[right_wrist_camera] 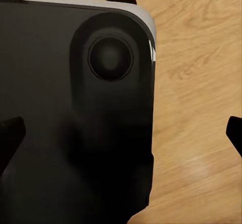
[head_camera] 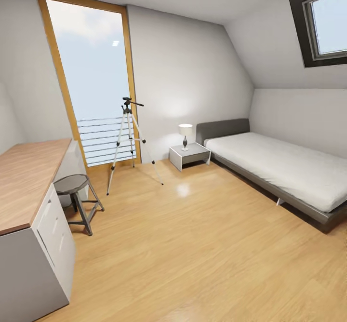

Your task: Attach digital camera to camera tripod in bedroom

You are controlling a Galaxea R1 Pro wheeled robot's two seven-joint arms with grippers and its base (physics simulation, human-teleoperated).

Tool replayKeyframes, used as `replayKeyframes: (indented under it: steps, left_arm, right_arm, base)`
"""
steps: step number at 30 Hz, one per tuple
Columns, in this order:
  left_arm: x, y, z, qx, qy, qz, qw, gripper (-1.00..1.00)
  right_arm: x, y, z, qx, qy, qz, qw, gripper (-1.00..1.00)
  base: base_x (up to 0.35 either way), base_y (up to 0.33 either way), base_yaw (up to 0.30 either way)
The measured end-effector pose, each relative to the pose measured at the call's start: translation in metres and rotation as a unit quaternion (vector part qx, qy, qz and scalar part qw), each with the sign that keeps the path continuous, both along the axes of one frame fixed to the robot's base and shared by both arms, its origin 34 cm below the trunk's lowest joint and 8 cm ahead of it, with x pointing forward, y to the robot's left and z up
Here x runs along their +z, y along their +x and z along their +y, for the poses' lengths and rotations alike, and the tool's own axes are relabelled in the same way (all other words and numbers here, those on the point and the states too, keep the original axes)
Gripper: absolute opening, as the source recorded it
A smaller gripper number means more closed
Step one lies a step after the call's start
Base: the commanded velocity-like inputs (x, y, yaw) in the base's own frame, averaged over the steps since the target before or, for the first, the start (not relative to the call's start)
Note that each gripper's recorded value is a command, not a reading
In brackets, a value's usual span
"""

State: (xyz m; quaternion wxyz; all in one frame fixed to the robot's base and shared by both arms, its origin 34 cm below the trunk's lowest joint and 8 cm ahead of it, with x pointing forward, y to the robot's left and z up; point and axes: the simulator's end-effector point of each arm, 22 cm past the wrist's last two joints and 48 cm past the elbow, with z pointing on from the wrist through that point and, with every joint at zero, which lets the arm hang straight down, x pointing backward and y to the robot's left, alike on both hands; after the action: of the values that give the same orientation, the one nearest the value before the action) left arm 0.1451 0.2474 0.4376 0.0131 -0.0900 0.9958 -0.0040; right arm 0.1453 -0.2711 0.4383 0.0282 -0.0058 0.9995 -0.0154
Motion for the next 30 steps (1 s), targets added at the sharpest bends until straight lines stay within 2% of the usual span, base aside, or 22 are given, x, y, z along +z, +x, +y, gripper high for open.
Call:
replayKeyframes:
  steps: [30]
  left_arm:
    - [0.0000, 0.0000, -0.0008, 0.000, -0.001, 0.000, 1.0000, 1.00]
  right_arm:
    - [0.0000, -0.0001, -0.0019, 0.005, -0.001, 0.000, 1.0000, 1.00]
  base:
    - [-0.011, 0.000, -0.003]
